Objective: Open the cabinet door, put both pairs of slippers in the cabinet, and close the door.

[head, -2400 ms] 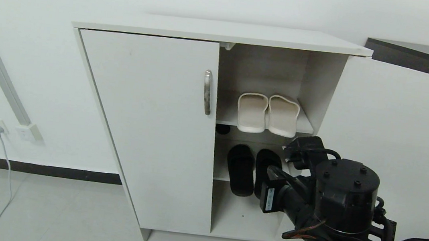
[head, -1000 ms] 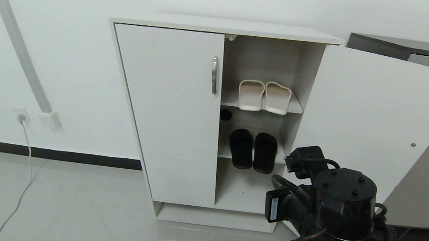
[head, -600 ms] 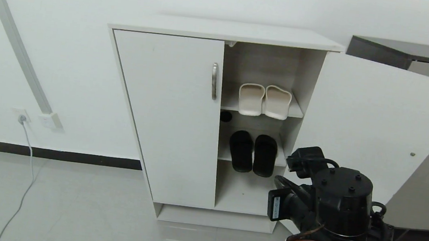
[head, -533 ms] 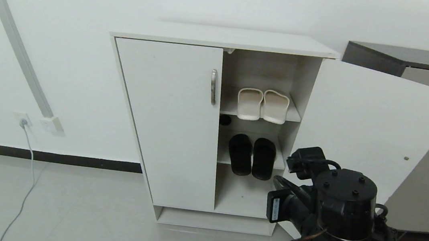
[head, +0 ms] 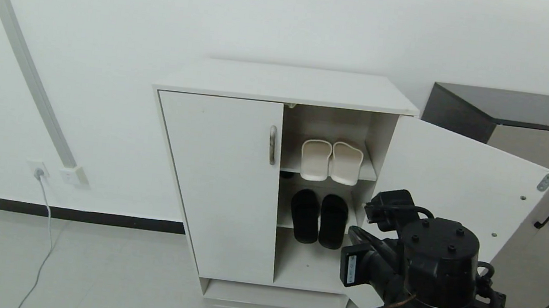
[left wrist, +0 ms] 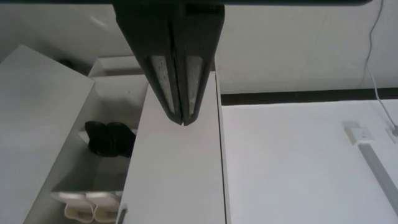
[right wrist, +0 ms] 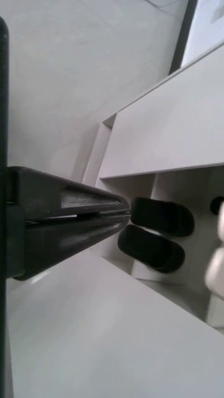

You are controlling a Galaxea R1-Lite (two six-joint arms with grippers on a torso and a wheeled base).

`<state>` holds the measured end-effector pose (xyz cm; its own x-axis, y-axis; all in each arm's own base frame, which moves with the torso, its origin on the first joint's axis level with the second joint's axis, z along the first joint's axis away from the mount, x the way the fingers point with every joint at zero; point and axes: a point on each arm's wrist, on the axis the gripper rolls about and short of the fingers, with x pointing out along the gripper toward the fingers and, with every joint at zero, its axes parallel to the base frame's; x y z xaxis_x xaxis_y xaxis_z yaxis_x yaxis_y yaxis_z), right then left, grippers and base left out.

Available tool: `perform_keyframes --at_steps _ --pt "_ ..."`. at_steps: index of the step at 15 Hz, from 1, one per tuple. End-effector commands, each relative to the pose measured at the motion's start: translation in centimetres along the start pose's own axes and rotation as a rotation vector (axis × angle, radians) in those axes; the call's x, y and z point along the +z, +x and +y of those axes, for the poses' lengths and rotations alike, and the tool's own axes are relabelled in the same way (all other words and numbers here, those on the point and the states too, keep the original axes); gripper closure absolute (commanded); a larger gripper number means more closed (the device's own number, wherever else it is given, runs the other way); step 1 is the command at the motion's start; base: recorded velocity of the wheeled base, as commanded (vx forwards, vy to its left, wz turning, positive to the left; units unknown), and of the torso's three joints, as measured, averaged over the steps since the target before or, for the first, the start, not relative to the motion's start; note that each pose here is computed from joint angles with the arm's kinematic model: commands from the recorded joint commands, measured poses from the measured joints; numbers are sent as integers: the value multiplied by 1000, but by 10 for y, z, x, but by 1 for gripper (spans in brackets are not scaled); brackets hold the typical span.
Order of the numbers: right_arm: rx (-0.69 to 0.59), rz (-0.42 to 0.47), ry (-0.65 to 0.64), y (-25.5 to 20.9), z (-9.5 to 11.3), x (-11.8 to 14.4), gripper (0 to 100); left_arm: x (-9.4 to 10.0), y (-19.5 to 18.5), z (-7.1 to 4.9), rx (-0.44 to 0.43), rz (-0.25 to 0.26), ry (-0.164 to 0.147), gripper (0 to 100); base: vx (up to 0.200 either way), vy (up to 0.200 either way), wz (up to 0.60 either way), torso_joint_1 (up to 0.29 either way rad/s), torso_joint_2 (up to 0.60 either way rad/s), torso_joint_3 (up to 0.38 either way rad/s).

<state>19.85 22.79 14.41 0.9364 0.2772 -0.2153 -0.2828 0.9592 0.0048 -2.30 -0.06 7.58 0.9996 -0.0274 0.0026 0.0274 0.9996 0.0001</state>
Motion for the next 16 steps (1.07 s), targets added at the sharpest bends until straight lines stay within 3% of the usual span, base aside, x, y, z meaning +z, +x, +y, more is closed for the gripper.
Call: perform_keyframes --at_steps 1,16 --pt "-1 5 -4 1 0 -2 100 0 0 0 0 1 0 100 0 0 0 154 -456 -310" --pt "-6 10 -6 2 -1 -4 100 0 0 0 0 1 0 100 0 0 0 199 -516 -317"
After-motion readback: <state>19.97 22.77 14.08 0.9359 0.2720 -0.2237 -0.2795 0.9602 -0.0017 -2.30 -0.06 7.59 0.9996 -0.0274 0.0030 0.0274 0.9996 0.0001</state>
